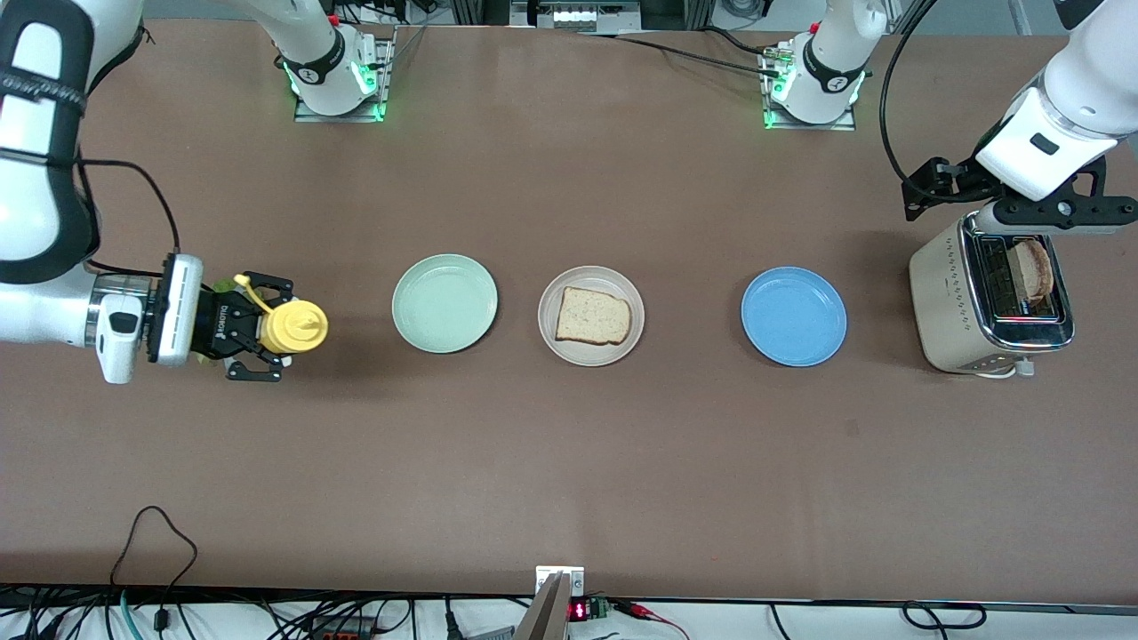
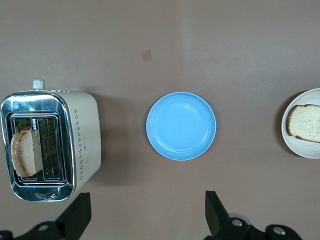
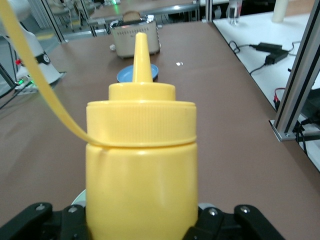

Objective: Make sandwich in beige plate with both arms
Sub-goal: 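Return the yellow bottle beside the lettuce with the right gripper, then release the yellow bottle and open the right gripper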

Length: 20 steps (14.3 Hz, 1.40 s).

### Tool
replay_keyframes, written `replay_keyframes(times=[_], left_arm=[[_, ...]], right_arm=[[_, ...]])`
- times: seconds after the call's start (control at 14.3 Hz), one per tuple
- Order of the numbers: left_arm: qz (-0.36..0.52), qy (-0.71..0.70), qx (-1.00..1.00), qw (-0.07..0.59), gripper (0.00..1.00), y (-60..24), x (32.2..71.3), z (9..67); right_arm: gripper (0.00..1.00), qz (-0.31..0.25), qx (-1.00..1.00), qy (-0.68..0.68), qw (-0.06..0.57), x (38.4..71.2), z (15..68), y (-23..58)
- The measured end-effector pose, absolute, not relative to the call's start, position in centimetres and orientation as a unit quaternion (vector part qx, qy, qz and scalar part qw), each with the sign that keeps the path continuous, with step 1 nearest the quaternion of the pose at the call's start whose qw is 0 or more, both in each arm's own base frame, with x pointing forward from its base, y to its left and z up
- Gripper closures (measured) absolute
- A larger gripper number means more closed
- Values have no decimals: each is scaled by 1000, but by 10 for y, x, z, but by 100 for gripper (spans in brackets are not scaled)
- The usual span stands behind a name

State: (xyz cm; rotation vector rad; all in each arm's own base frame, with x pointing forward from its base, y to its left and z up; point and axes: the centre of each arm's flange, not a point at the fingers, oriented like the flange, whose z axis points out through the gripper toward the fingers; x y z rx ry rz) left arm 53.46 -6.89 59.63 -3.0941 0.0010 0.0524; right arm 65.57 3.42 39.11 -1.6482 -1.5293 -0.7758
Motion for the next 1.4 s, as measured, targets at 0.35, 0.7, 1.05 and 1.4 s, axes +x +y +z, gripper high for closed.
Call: replay_keyframes(times=[0.35, 0.7, 1.05, 1.4], left_arm=[[17, 3, -1000, 24, 0, -72, 534, 596], [17, 4, -1000, 24, 0, -73, 534, 596], [17, 4, -1000, 24, 0, -73, 534, 596], [19, 5, -1000, 24, 0, -74, 534, 596]], right_arm=[[60, -385, -563, -589, 434, 630, 315, -7], [60, -444, -507, -573, 466, 595, 218, -28], [60, -476, -486, -518, 518, 563, 132, -34], [60, -476, -492, -502, 529, 551, 104, -39]])
